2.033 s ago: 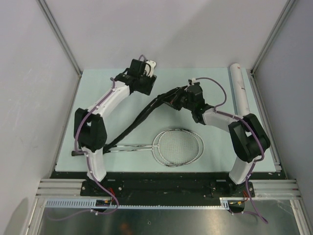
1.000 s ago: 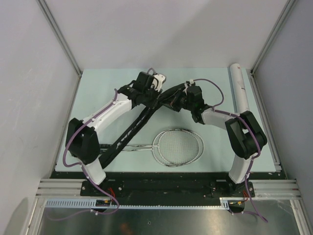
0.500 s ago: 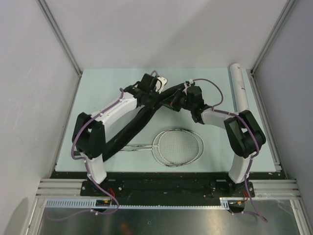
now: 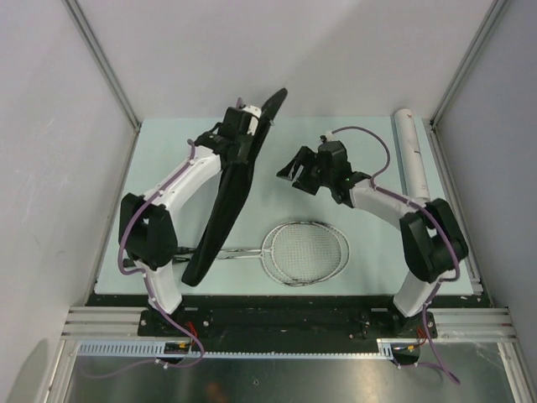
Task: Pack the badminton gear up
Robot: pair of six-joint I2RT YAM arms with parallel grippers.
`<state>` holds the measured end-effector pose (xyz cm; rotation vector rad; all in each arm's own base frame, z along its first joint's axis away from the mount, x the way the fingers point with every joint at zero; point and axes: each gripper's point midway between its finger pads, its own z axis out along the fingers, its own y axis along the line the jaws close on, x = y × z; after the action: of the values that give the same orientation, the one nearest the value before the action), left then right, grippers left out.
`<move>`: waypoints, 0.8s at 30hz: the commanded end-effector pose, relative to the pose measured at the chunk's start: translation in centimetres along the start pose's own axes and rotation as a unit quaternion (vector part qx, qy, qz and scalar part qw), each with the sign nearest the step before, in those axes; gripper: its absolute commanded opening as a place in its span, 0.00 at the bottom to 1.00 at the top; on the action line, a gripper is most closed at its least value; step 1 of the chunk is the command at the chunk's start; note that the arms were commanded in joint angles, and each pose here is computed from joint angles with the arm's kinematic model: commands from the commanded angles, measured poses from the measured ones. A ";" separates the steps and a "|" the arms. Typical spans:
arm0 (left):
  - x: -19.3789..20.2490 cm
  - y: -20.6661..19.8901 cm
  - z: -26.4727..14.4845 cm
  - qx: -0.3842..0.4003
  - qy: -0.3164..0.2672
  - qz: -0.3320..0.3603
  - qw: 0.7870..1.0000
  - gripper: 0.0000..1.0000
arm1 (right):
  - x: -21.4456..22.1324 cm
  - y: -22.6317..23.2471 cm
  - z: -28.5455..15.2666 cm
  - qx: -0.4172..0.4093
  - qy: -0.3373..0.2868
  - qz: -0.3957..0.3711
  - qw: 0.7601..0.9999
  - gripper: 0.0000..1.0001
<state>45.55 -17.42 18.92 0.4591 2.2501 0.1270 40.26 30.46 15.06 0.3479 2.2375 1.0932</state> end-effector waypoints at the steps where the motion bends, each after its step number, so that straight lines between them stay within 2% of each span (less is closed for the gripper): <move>1: -2.4 2.8 -1.4 -0.046 -0.034 -0.077 0.995 0.00 | 2.1 3.3 -4.7 0.033 0.004 -0.052 0.998 0.74; 2: -2.4 3.3 -1.5 -0.054 -0.035 -0.095 0.993 0.00 | 2.6 3.3 -5.0 0.046 0.000 -0.054 0.997 0.74; 4: -2.2 3.7 -1.7 -0.064 -0.035 -0.109 0.991 0.00 | 5.9 4.1 -6.0 0.053 0.028 -0.064 0.996 0.73; 6: -2.1 4.4 -2.3 -0.074 -0.037 -0.128 0.988 0.00 | 9.1 5.3 -6.4 0.040 0.057 -0.042 0.997 0.72; 10: -2.3 5.5 -3.5 -0.082 -0.045 -0.165 0.982 0.00 | 13.8 6.2 -7.7 -0.005 0.075 0.052 0.996 0.61; 12: -2.4 6.3 -4.4 -0.083 -0.052 -0.183 0.978 0.00 | 14.7 5.1 -8.3 0.007 0.056 0.114 0.992 0.56; 14: -2.5 7.4 -5.3 -0.099 -0.061 -0.193 0.974 0.00 | 15.0 4.6 -8.5 0.019 0.026 0.130 0.991 0.55; 15: -2.1 8.0 -5.7 -0.116 -0.061 -0.194 0.972 0.00 | 15.7 3.7 -8.6 0.038 0.026 0.164 0.985 0.54; 19: -1.7 9.5 -7.6 -0.147 -0.074 -0.201 0.966 0.00 | 17.9 3.6 -7.9 0.028 0.023 0.202 0.979 0.52; 24: -0.9 11.0 -9.3 -0.183 -0.083 -0.197 0.959 0.00 | 21.8 3.5 -5.3 0.018 0.054 0.212 0.976 0.51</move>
<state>43.22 -9.17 25.37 -0.0763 2.1493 0.2186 18.96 37.02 11.42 0.7052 2.4349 1.1927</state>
